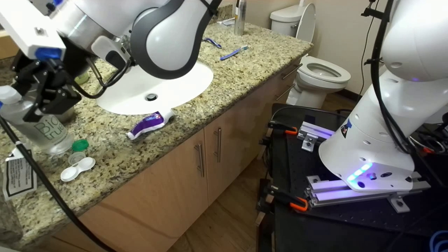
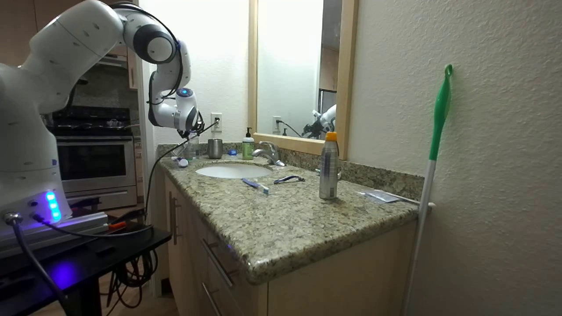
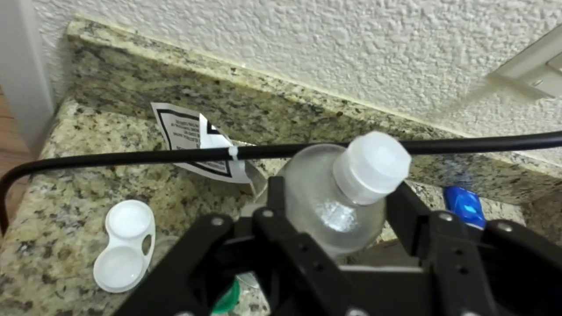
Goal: Place the toothbrush and the clear bottle on the right side of the counter
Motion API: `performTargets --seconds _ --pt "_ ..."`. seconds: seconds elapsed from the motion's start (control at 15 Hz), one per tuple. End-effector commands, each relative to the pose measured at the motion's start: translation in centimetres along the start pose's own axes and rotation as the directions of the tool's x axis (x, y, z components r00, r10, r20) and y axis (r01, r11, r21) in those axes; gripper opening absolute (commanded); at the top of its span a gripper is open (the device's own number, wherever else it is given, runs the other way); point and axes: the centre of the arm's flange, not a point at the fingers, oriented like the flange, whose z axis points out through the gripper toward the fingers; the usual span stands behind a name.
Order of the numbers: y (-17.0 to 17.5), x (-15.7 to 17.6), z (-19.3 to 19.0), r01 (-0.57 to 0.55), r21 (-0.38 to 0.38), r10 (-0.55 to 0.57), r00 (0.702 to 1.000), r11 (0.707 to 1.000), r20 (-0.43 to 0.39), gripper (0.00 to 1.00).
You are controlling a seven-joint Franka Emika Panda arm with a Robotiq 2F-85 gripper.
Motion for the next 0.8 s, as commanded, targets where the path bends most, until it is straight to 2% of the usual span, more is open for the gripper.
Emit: performTargets --seconds 0.0,0.27,0.53,0.67,0.73 --pt "-1.0 -1.4 -6.0 0.044 0.031 -0.039 0.991 0.999 -0.126 0.35" --pt "-3.6 -1.5 -13.4 0.046 0.158 -0.015 0.981 0.986 -0.193 0.35" --pt "-5.0 0.1 -20.0 -0.033 0.221 0.083 0.971 0.975 -0.222 0.35" --pt "-5.7 1.9 -22.3 -0.116 0.28 0.182 0.958 0.953 -0.223 0.35" --pt "-6.4 3.2 -23.5 -0.163 0.331 0.243 0.945 0.929 -0.219 0.35"
